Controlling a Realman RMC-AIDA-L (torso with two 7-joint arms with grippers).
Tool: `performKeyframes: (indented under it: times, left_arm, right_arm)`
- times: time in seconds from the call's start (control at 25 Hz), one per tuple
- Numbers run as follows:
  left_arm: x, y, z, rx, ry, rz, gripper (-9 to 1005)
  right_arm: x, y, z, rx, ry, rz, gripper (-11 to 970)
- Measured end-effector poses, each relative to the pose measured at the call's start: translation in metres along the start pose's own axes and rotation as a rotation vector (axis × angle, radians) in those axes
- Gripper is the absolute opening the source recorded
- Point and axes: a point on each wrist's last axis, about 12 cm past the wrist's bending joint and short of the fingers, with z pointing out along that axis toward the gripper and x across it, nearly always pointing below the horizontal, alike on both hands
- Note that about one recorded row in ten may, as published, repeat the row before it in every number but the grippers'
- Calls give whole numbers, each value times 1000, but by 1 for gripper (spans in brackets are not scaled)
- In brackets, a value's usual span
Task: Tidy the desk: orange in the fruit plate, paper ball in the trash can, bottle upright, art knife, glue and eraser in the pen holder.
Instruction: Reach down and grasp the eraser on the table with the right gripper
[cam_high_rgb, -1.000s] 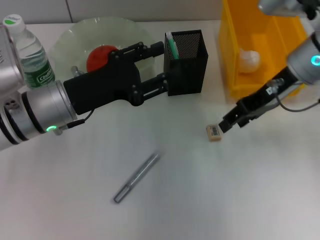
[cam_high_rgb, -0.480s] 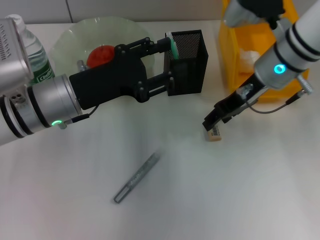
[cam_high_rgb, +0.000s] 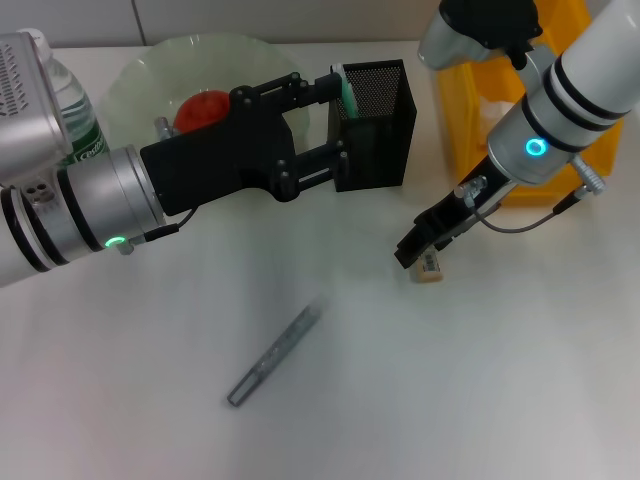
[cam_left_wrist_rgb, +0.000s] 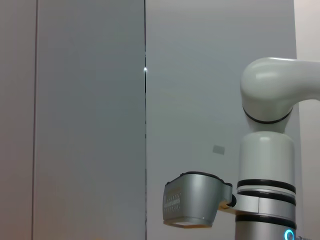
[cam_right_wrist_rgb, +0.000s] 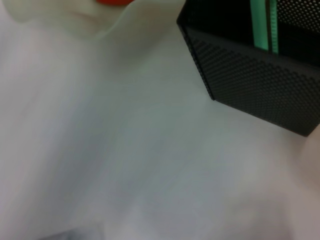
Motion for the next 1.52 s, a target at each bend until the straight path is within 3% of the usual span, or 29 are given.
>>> performKeyframes:
  times: [0.96, 1.52]
  left_arm:
    - [-1, 1, 2, 2, 0, 27, 621]
    - [-1, 1, 2, -1, -3, 24, 621]
  right_arm:
    - [5, 2, -2, 20, 94, 10, 587]
    - [-2, 8, -5, 21, 69, -17, 586]
